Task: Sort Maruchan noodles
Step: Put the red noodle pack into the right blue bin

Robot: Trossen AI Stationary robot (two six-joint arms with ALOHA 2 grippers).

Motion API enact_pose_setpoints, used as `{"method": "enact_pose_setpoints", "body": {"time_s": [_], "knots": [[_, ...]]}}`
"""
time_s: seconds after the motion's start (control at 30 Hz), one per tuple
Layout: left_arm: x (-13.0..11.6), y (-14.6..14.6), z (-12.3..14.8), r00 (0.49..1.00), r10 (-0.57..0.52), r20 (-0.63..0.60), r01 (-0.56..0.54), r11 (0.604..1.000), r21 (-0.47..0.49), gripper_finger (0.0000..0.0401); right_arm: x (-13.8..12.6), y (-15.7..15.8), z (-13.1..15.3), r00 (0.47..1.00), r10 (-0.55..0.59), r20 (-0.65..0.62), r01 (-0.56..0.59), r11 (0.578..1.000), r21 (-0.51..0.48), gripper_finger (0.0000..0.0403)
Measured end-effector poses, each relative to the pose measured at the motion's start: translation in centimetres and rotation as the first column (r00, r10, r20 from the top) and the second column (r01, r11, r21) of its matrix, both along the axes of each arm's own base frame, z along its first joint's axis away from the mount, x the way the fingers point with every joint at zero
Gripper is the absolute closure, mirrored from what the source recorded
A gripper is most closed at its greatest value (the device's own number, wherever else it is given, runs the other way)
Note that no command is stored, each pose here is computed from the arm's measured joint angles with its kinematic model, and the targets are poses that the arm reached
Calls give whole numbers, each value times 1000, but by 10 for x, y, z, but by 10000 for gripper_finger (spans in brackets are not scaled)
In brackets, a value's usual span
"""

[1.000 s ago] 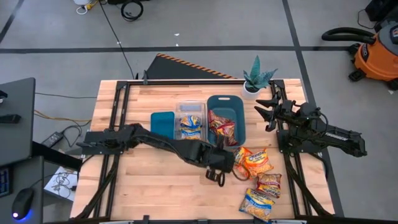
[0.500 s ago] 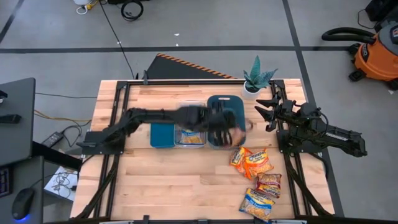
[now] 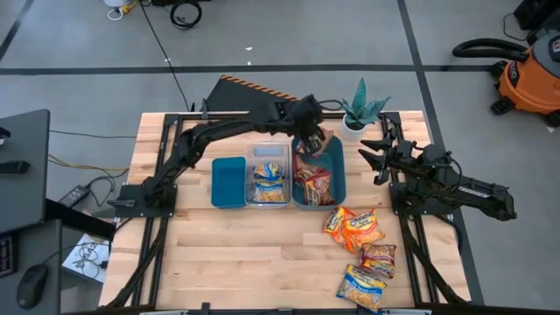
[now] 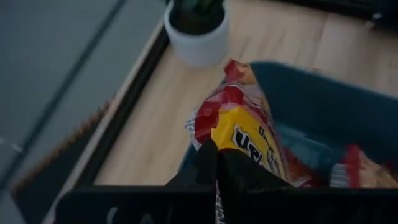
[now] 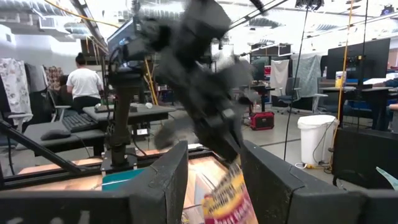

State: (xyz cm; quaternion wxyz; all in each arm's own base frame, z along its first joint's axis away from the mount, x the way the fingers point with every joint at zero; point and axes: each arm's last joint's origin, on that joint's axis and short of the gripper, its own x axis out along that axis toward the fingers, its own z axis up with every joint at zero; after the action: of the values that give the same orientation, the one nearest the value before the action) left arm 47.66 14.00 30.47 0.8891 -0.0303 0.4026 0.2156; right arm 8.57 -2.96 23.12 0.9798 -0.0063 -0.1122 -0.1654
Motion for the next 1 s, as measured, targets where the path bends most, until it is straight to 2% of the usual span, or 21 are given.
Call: {"method": "enact_pose_setpoints", "body": {"time_s": [0.17, 0.3, 0.37, 0.43, 0.57, 0.77, 0.83, 0.9, 1.0], "knots": [[8, 20, -38, 998, 30, -47, -35, 995, -97, 394, 0, 0, 0, 1000, 0, 0, 0, 1000, 0, 250], [13, 19, -58, 993, -88, -80, 71, 977, -199, 375, 0, 0, 0, 1000, 0, 0, 0, 1000, 0, 250], [14, 15, -62, 987, -120, -109, 99, 979, -178, 357, 0, 0, 0, 1000, 0, 0, 0, 1000, 0, 250], [15, 8, -62, 982, -113, -148, 96, 988, -117, 335, 0, 0, 0, 1000, 0, 0, 0, 1000, 0, 250], [16, -4, -55, 974, -82, -213, 90, 995, 31, 291, 0, 0, 0, 1000, 1, 0, -1, 1000, 0, 250], [15, -32, -2, 984, -149, -95, 165, 969, 185, 263, 0, 0, 0, 1000, 0, 0, 0, 1000, 0, 250], [16, -48, 2, 971, -221, -89, 233, 956, 180, 263, 0, 0, 0, 1000, 1, 0, -1, 1000, -1, 250], [21, -69, 2, 940, -336, -53, 340, 932, 129, 264, 0, 0, 0, 1000, 1, 0, -1, 1000, -1, 250], [27, -105, 1, 867, -497, 25, 496, 868, 33, 268, 0, 0, 0, 1000, 1, 0, -1, 1000, 0, 250]]}}
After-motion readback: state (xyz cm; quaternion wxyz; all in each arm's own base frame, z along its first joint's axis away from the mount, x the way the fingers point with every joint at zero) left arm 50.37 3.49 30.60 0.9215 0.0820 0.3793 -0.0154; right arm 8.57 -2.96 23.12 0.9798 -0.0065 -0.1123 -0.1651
